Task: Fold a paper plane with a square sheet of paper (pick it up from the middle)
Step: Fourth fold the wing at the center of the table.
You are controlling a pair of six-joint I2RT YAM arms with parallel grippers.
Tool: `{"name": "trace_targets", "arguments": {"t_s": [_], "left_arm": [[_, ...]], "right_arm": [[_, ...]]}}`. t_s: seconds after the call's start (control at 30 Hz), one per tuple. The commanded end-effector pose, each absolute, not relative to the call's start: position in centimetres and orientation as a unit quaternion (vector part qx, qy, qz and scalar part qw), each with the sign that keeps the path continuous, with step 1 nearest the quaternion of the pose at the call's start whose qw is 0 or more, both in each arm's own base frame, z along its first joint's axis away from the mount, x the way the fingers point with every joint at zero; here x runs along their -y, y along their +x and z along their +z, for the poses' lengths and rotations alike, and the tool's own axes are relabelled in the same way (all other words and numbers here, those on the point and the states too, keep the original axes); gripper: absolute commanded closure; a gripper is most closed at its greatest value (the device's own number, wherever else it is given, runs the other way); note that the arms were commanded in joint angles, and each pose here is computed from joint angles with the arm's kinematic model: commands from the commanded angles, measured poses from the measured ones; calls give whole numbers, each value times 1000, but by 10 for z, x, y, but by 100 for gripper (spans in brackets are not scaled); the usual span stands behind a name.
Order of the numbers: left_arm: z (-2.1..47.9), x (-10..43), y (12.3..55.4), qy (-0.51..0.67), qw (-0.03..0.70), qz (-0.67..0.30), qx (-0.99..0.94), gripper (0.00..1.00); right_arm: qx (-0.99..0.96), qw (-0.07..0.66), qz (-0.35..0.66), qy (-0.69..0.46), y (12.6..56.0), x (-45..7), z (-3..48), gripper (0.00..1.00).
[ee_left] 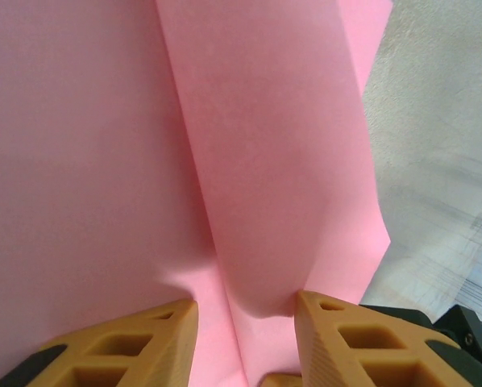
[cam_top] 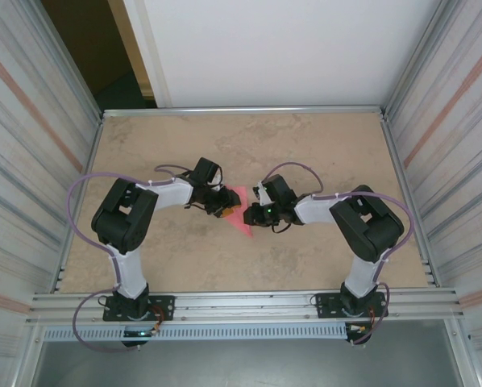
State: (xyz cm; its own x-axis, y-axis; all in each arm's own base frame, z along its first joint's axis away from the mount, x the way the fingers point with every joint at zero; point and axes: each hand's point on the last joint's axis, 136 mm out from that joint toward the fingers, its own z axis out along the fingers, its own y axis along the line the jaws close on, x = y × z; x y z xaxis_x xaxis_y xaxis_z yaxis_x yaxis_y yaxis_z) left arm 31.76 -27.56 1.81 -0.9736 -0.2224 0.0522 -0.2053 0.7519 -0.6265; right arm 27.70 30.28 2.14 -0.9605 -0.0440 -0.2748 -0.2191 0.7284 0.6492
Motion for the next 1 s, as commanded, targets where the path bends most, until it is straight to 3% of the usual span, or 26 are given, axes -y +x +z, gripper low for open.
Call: {"name": "trace_targets", "arguments": {"t_s": [0.0, 0.63, 0.97], "left_arm": [[-64, 222, 262, -168, -73, -179, -967, 60], [-45, 234, 275, -155, -57, -209, -964, 61], [37, 275, 323, -91, 39, -334, -937, 58]], "right_arm": [[-920, 106, 372, -61, 274, -299, 11, 81], [-908, 49, 413, -57, 261, -300, -8, 86], [-919, 27, 389, -61, 256, -297, -19, 88]]}}
